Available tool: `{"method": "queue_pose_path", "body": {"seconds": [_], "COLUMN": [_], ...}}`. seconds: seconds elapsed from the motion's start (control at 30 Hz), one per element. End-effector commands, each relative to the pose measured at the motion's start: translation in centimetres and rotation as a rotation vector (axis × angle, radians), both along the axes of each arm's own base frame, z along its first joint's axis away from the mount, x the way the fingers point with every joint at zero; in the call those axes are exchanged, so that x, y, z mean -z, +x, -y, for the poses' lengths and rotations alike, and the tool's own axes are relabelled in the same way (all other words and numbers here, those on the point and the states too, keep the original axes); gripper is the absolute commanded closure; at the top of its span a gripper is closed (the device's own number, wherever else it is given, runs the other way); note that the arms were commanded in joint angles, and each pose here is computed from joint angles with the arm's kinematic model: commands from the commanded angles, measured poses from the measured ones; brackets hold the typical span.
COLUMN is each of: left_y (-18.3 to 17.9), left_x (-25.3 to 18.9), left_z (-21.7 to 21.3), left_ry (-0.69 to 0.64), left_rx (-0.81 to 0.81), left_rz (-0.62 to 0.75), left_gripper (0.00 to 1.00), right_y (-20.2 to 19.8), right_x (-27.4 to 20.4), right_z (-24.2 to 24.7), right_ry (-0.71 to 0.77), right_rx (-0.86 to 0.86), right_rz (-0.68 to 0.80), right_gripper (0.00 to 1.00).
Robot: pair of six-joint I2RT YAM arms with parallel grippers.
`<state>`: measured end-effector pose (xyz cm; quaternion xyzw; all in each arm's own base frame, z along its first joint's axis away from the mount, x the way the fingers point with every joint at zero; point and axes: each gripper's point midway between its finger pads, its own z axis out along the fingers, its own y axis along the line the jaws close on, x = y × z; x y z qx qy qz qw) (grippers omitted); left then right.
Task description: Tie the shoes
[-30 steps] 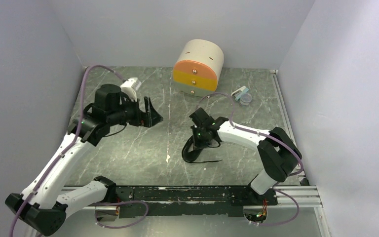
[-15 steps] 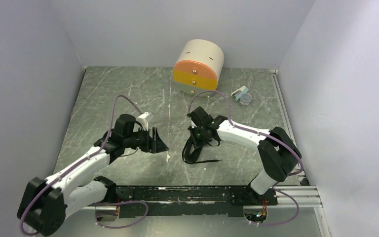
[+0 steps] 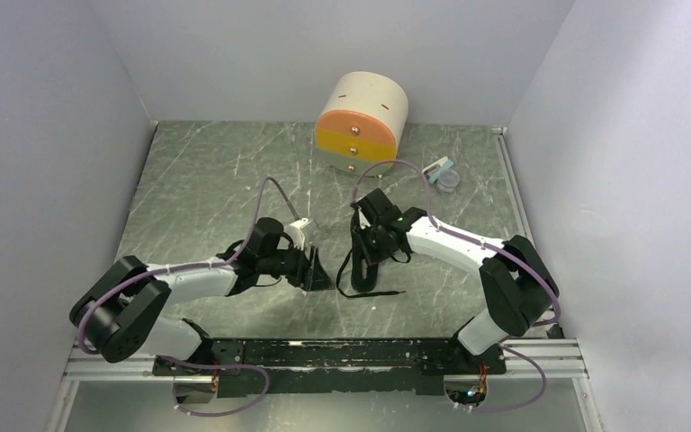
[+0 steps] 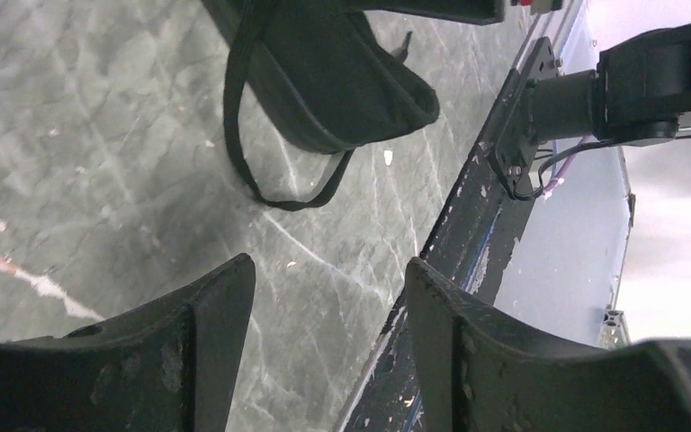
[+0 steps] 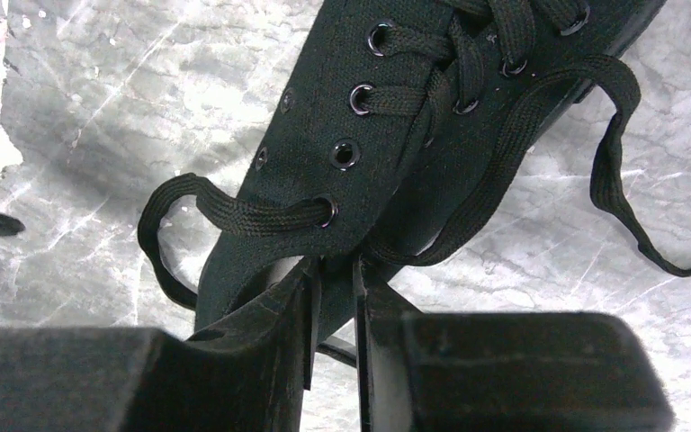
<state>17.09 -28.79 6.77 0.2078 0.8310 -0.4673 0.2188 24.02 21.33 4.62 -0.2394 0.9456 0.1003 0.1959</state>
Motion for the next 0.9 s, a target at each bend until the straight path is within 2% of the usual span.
{"method": "queue_pose_path", "body": {"seconds": [0.0, 0.1, 0.17, 0.23, 0.37, 0.53, 0.77, 0.87], "left_y": [1.1, 1.1, 1.7, 2.5, 4.9, 6.4, 7.1, 7.3], "left_x": [-1.7, -1.3, -0.4, 0.2, 0.8, 1.9, 3.8, 4.3], "left_z": [1.9, 2.7, 3.0, 3.2, 3.6, 4.4, 5.4, 5.4], "left_ry": [-0.091, -0.081, -0.048, -0.022, 0.047, 0.095, 0.127, 0.146], "left_rx": [-0.004, 0.003, -0.010, -0.025, -0.078, -0.063, -0.028, -0.030], "left_rz": [0.096, 0.104, 0.108, 0.114, 0.154, 0.173, 0.152, 0.145], "left_gripper": [0.35, 0.43, 0.44, 0.44, 0.37, 0.35, 0.42, 0.46], "right_y": [0.3, 0.1, 0.0, 0.0, 0.1, -0.2, 2.0, 3.1], "right_x": [-0.3, -0.4, -0.4, -0.5, -1.5, -3.0, -6.2, -6.1], "right_z": [0.9, 1.2, 1.4, 1.6, 2.0, 3.2, 7.0, 8.5], "right_ry": [-0.011, 0.001, 0.004, 0.004, 0.014, 0.031, 0.157, 0.185], "right_rx": [0.047, 0.052, 0.056, 0.070, 0.095, 0.131, 0.345, 0.427], "right_rz": [0.016, 0.017, 0.012, 0.006, 0.009, 0.027, 0.024, -0.031], "right_gripper": [0.76, 0.75, 0.75, 0.75, 0.73, 0.61, 0.49, 0.46]}}
